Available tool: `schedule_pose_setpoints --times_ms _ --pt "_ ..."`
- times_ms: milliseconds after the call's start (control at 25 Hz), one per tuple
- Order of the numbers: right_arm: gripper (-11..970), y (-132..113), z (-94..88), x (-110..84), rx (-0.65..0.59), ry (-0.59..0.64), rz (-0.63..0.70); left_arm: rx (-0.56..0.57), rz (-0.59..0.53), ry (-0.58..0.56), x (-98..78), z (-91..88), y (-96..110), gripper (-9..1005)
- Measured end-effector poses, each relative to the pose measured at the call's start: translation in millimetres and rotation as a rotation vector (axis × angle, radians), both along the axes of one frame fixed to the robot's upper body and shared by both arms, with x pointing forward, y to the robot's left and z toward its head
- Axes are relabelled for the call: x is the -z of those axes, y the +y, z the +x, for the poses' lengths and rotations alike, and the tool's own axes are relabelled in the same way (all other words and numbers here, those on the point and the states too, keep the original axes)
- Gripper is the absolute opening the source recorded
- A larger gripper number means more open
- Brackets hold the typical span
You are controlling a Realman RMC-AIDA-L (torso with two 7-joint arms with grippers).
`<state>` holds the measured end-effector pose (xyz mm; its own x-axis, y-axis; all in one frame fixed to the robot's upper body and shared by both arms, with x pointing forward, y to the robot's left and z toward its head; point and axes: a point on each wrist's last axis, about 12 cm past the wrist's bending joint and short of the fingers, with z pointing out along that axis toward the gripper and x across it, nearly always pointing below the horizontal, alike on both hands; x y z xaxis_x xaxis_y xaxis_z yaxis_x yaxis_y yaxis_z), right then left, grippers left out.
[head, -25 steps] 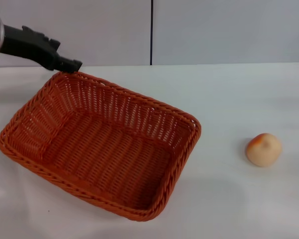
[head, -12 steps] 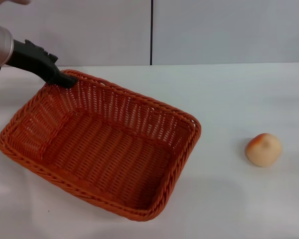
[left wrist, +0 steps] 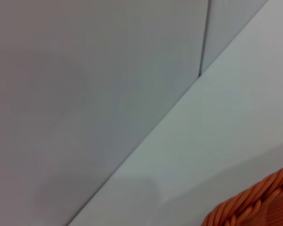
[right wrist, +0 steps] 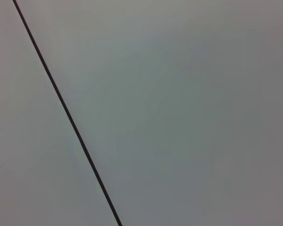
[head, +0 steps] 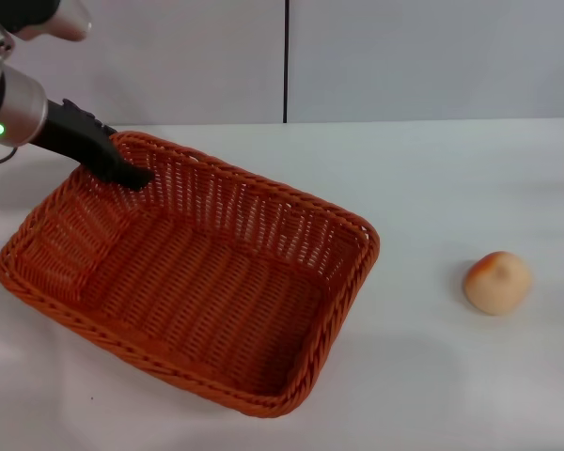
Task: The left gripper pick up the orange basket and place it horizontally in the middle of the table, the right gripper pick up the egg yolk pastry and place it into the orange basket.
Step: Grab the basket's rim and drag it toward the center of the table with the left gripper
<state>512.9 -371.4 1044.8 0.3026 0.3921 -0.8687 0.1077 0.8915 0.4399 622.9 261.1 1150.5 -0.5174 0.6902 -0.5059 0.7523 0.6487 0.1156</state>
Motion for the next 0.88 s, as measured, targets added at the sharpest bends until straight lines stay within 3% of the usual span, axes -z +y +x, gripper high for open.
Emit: schedule_pose_setpoints --times_ms 560,880 --pt "628 0.3 -2.2 2.7 -0.006 0.015 0.0 -0.012 0.016 -0.014 5.2 1.9 -4.0 792" --pt "628 1.0 -3.0 5.3 -0.004 0.03 0.007 -0.018 0.01 -0.036 0.4 2.2 -2.3 516"
